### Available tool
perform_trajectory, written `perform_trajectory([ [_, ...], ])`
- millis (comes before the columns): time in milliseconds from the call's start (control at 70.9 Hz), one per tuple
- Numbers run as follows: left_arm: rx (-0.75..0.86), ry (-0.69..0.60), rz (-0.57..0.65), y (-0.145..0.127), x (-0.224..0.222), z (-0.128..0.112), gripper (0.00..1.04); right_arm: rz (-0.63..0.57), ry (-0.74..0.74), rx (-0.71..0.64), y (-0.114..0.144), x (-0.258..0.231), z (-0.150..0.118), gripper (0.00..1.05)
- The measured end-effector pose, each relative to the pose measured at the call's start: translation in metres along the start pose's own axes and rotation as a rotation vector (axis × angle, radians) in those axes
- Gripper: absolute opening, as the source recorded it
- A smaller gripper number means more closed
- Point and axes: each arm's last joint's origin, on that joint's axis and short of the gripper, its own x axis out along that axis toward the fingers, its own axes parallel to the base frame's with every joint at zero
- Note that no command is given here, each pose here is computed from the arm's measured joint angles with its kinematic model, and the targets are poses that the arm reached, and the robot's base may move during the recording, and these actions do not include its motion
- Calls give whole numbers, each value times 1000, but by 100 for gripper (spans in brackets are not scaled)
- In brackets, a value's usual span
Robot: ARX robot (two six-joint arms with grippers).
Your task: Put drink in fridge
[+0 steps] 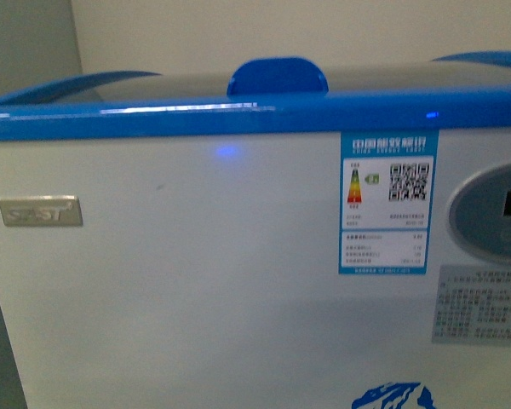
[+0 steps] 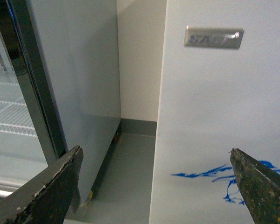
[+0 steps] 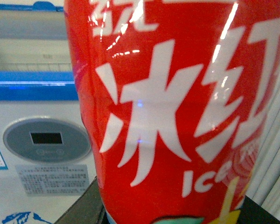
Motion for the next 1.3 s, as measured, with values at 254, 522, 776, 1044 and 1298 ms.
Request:
perform_trajectory([
  [254, 0, 0, -1, 0, 0, 0, 97, 0, 1, 0, 0, 0, 0, 37],
  [522, 0, -1, 0, 0, 0, 0, 97, 0, 1, 0, 0, 0, 0, 37],
  [776, 0, -1, 1, 0, 0, 0, 97, 0, 2, 0, 0, 0, -1, 37],
  [1044, 0, 0, 0, 0, 0, 0, 97, 0, 1, 0, 0, 0, -1, 37],
  [1298, -165, 393, -526, -12, 37, 5, 97, -4, 2, 2, 0, 0, -1, 37],
])
